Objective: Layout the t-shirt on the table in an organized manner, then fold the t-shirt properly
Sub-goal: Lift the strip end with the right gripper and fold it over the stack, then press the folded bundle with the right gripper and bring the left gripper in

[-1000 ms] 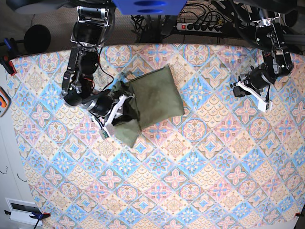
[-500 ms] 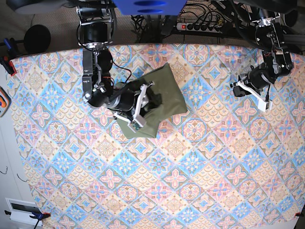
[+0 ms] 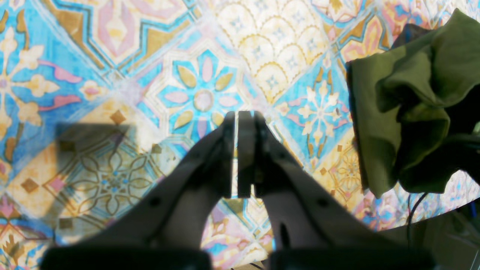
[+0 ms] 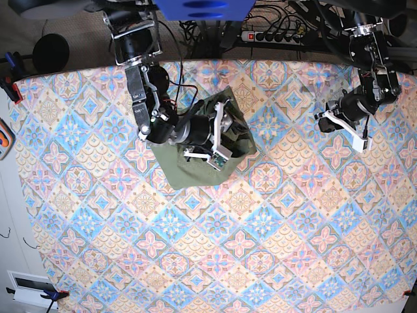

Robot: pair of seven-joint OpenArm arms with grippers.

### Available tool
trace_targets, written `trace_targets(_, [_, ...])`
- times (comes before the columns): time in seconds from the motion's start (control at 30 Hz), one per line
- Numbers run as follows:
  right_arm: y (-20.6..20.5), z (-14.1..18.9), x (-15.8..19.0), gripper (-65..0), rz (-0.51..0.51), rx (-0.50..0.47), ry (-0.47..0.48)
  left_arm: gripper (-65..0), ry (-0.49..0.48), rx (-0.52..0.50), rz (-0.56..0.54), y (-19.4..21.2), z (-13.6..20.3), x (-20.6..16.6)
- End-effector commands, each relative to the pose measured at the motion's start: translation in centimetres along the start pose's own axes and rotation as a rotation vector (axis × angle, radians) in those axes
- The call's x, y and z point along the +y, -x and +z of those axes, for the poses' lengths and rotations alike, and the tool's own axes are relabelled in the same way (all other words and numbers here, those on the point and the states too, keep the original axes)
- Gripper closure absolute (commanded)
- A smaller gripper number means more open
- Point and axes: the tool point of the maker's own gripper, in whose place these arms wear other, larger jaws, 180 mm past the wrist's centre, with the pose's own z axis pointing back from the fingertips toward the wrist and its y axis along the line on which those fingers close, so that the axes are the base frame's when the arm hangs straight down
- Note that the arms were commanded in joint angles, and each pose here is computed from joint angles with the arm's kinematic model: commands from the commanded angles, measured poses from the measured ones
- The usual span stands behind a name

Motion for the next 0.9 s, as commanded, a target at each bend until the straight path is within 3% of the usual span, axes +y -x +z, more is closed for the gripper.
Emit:
trace_targets(0.0, [-2.4,0.8,0.0,-29.9,0.035,-0.075,0.004,-0.6,0.006,-0.033,-0.018,-1.1,0.4,-0.1])
trace_targets(0.23, [-5.1,3.3,0.1,-29.9,0.128,-0.155,0.049,-0.6,0.015,-0.032,-0.009,-0.9,0.2,-0.4])
trace_targets(0.4, [-5.1,4.4,0.4,-29.7,0.161,-0.16,0.067,-0.6,0.024,-0.034,-0.001,-0.7,0.1,-0.9])
trace_targets(0.57, [-3.3,5.2,-1.0,-19.2,0.145,-0.127,0.102,-0.6,0.024,-0.034,-0.001,-0.7,0.1,-0.9])
trace_targets(0.7, [-3.3,6.7,-3.8,-8.4,0.087,-0.165,0.176,-0.6,0.023,-0.032,0.001,-0.6,0.0,-0.8])
trace_targets(0.87, [-1.5,6.3,-6.4,-5.5,-0.008,-0.153,0.196,-0.6,0.052,-0.005,-0.02,0.1,-0.6,-2.0])
